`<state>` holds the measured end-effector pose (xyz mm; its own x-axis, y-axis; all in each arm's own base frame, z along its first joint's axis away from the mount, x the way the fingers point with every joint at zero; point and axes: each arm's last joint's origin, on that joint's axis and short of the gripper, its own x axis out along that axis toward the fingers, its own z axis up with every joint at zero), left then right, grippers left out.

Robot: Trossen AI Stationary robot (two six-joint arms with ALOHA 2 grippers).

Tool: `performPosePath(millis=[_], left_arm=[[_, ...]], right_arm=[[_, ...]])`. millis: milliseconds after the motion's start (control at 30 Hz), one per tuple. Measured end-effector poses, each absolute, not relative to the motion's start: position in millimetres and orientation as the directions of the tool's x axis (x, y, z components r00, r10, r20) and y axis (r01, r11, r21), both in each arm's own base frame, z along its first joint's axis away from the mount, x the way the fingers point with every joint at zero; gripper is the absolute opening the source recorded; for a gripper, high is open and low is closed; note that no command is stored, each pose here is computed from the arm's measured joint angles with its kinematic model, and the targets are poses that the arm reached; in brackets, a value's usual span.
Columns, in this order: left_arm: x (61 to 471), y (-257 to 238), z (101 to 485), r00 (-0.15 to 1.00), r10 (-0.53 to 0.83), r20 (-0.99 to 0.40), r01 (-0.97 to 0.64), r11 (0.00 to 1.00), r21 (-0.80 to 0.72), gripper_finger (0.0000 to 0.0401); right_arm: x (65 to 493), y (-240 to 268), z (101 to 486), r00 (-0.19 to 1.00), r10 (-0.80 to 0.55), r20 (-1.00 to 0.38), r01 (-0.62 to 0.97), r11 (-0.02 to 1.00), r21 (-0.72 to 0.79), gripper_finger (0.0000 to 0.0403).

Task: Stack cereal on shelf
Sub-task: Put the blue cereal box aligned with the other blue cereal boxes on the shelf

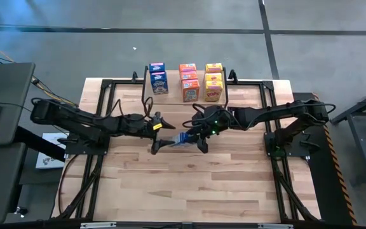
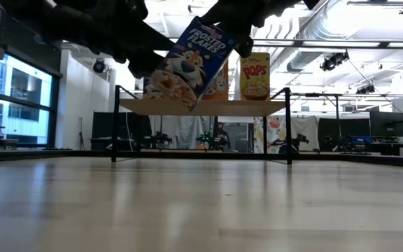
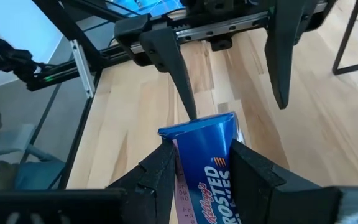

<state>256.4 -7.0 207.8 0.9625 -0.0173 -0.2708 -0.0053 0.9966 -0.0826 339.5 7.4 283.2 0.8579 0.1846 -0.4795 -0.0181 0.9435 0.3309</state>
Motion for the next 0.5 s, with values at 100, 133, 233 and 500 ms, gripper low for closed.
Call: performPosePath(millis=[100,133,233,500], left_arm=[[257.4,-7.9,206.7,0.961,-0.052,-0.27,0.031,0.996,-0.08,0.0317],[257.4,-8.1,206.8,0.961,-0.056,-0.27,0.035,0.996,-0.081,0.0317],[257.3,-8.2,206.4,0.96,-0.059,-0.273,0.039,0.996,-0.08,0.0317],[257.1,-10.4,206.4,0.954,-0.125,-0.272,0.104,0.991,-0.09,0.0317]], right_arm=[[339.3,7.8,282.7,0.855,0.19,-0.483,-0.021,0.942,0.334,0.0119],[339.2,7.8,282.5,0.854,0.19,-0.485,-0.019,0.942,0.334,0.0119],[339.1,7.2,282.2,0.853,0.182,-0.489,-0.011,0.943,0.332,0.0119],[339.1,6.4,282.3,0.857,0.161,-0.49,0.016,0.941,0.338,0.0119]])
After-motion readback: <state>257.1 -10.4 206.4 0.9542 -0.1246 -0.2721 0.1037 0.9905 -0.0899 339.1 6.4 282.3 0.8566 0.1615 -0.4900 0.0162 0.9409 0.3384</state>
